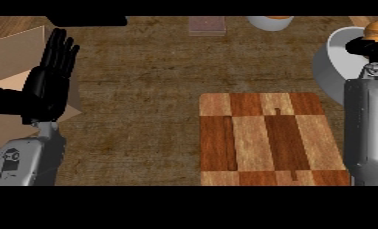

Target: Pick the croissant from the cutting board and place it in the pot

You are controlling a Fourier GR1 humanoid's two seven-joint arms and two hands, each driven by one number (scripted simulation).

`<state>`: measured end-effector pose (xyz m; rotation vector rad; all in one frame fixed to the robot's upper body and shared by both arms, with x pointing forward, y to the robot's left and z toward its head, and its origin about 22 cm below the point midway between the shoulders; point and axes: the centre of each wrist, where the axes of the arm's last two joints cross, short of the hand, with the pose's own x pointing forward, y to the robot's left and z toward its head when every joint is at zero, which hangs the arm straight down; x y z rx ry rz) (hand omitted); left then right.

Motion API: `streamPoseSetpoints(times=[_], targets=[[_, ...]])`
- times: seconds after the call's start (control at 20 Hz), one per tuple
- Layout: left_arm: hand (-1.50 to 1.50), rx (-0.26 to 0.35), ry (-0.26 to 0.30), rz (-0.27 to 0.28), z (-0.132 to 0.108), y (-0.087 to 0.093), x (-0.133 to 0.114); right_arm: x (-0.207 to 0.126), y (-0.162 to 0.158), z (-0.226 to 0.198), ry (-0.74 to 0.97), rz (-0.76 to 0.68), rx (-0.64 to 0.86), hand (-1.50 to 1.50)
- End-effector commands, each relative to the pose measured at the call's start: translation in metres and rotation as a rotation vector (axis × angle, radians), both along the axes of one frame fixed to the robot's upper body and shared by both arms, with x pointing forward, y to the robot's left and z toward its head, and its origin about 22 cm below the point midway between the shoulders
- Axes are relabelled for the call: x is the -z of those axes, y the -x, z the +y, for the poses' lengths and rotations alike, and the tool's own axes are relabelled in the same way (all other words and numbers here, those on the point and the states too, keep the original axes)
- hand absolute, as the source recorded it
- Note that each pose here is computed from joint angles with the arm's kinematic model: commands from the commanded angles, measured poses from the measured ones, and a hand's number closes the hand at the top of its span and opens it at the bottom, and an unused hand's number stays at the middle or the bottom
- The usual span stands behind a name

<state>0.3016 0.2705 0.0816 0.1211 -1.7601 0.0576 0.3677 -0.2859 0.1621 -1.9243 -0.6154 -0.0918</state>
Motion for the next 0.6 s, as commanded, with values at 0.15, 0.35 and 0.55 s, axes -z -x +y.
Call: streamPoseSetpoints(times=[0.15, 0.35, 0.55], targets=[[0.0, 0.008, -0.007, -0.005, 0.001, 0.003, 0.009, 0.018, 0.053, -0.042, -0.032, -0.001, 0.03, 1.5], [0.0, 0.019, 0.003, -0.007, -0.016, 0.018, 0.0, 0.034, 0.058, -0.07, -0.049, -0.007, 0.042, 1.5], [0.0, 0.014, -0.008, -0.009, 0.004, 0.001, -0.008, 0.061, 0.059, -0.098, -0.108, 0.028, 0.051, 1.5]])
